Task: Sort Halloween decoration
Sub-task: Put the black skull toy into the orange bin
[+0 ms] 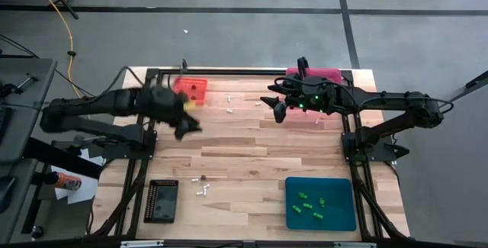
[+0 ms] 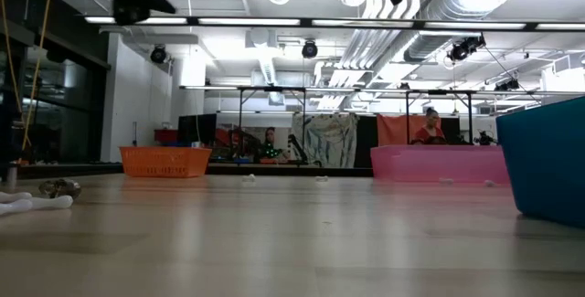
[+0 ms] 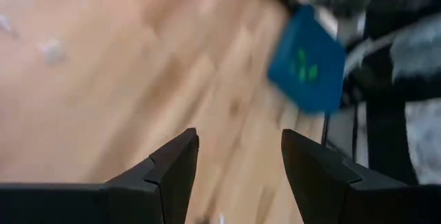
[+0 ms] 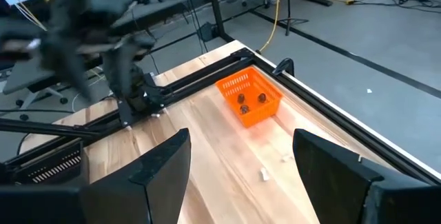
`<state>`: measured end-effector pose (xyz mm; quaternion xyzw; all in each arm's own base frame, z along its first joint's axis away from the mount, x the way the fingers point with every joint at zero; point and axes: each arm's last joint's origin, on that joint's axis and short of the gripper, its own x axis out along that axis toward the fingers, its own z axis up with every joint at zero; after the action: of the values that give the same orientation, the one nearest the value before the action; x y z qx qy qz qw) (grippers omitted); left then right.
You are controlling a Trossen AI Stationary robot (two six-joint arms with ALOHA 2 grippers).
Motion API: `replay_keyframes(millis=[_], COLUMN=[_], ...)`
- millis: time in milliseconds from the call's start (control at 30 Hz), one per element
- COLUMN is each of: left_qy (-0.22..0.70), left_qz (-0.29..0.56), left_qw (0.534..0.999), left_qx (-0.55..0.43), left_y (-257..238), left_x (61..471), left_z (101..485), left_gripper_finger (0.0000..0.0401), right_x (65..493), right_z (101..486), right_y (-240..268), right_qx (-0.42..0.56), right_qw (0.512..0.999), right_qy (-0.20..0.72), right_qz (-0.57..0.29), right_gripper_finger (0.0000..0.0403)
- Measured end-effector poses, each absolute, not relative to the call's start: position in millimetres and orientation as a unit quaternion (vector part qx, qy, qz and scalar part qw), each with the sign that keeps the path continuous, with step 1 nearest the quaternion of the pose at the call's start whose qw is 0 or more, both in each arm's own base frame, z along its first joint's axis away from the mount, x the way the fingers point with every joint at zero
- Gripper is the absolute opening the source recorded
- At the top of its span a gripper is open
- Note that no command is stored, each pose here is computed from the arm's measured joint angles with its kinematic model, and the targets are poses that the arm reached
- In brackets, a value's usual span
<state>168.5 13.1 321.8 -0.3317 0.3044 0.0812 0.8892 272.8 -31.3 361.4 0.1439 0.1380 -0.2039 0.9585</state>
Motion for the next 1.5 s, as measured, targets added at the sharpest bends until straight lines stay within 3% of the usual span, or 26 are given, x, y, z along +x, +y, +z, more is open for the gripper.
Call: replay_keyframes(millis=[200,333,533,700,900,1500], left_qy=[0.380,0.444,0.528,0.583,0.577,0.599], left_qz=[0.041,0.005,-0.030,-0.058,-0.118,-0.102], left_qw=[0.885,0.888,0.845,0.806,0.803,0.792], left_qx=[-0.266,-0.115,0.077,0.090,0.095,0.063], left_y=[-52.1,-90.7,-123.0,-134.0,-143.8,-119.0], left_x=[176.6,185.8,203.5,219.7,238.0,239.2], left_z=[305.5,280.3,233.9,201.9,182.5,153.8], left_gripper_finger=[0.0195,0.0195,0.0195,0.0195,0.0195,0.0195], right_x=[271.9,270.7,268.8,267.9,267.9,266.9], right_z=[360.8,359.8,357.5,356.6,356.3,354.1], right_y=[-36.6,-42.2,-48.6,-50.8,-50.7,-50.6], right_qx=[0.144,0.146,0.148,0.150,0.147,0.148], right_qw=[0.956,0.953,0.947,0.945,0.945,0.942], right_qy=[0.140,0.143,0.154,0.158,0.160,0.172], right_qz=[-0.214,-0.225,-0.239,-0.244,-0.243,-0.246], right_gripper_finger=[0.0248,0.0248,0.0248,0.0248,0.0248,0.0248])
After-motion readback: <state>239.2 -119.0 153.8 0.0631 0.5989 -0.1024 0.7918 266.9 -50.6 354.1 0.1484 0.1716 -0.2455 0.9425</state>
